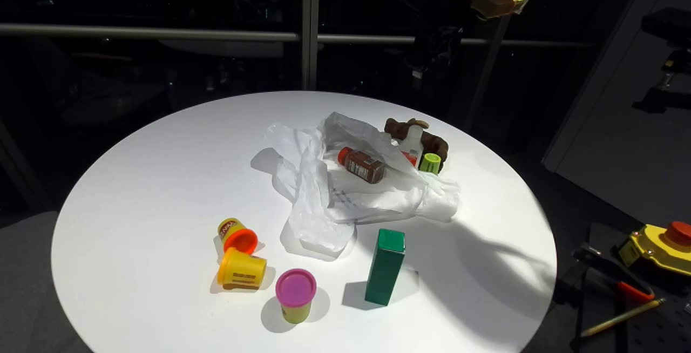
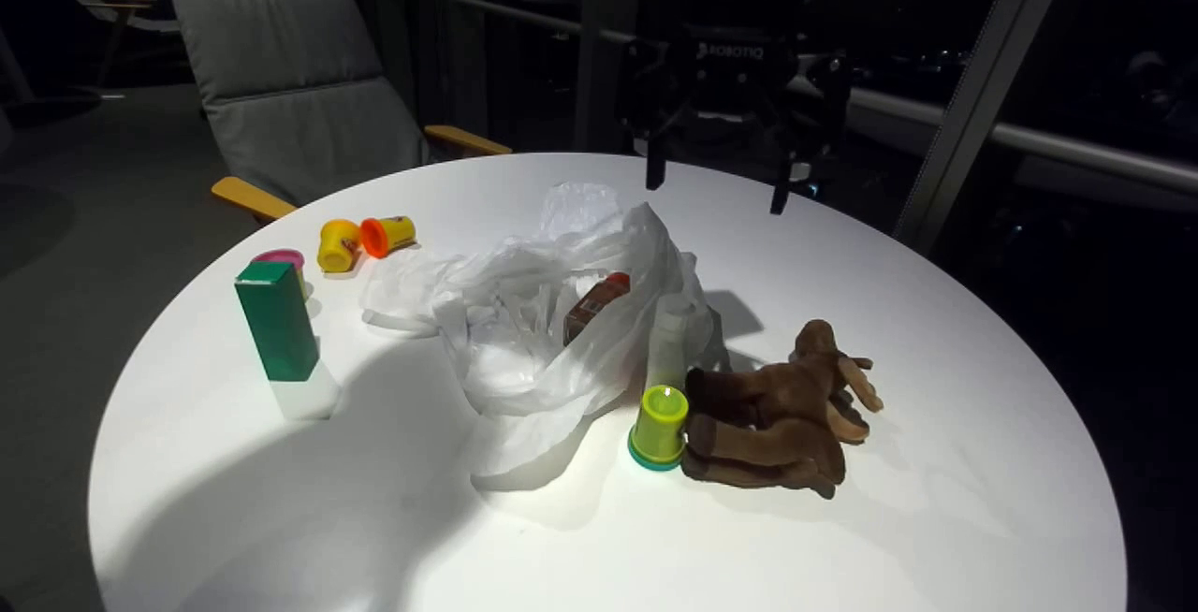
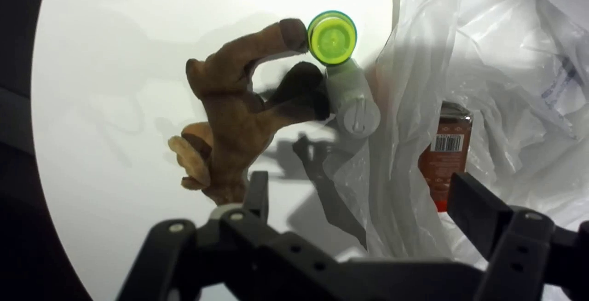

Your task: Put the objects inside the plastic

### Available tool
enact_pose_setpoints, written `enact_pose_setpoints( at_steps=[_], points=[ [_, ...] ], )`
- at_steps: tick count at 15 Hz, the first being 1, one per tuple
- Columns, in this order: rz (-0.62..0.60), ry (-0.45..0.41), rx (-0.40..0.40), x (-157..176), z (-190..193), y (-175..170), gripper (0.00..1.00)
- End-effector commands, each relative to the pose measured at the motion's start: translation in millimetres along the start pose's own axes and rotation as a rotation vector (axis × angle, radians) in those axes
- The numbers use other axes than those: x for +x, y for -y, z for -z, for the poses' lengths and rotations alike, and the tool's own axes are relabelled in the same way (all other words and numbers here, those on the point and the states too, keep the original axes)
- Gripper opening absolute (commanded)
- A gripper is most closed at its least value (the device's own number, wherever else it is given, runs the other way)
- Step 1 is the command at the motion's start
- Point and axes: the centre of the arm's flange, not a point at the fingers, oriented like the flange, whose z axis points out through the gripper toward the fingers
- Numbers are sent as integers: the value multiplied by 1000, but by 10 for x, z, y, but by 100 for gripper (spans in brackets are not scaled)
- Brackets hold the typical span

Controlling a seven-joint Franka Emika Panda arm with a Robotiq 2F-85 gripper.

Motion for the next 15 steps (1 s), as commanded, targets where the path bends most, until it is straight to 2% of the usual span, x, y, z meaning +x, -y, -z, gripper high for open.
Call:
enact_pose_setpoints(
  at_steps=[1,8,13,15],
  points=[
    [52,45,40,-74,-209,41,100],
    [94,87,22,-45,-803,182,100],
    [139,16,-34,50,-1002,177,100],
    [142,23,-24,69,-1060,172,100]
  ],
)
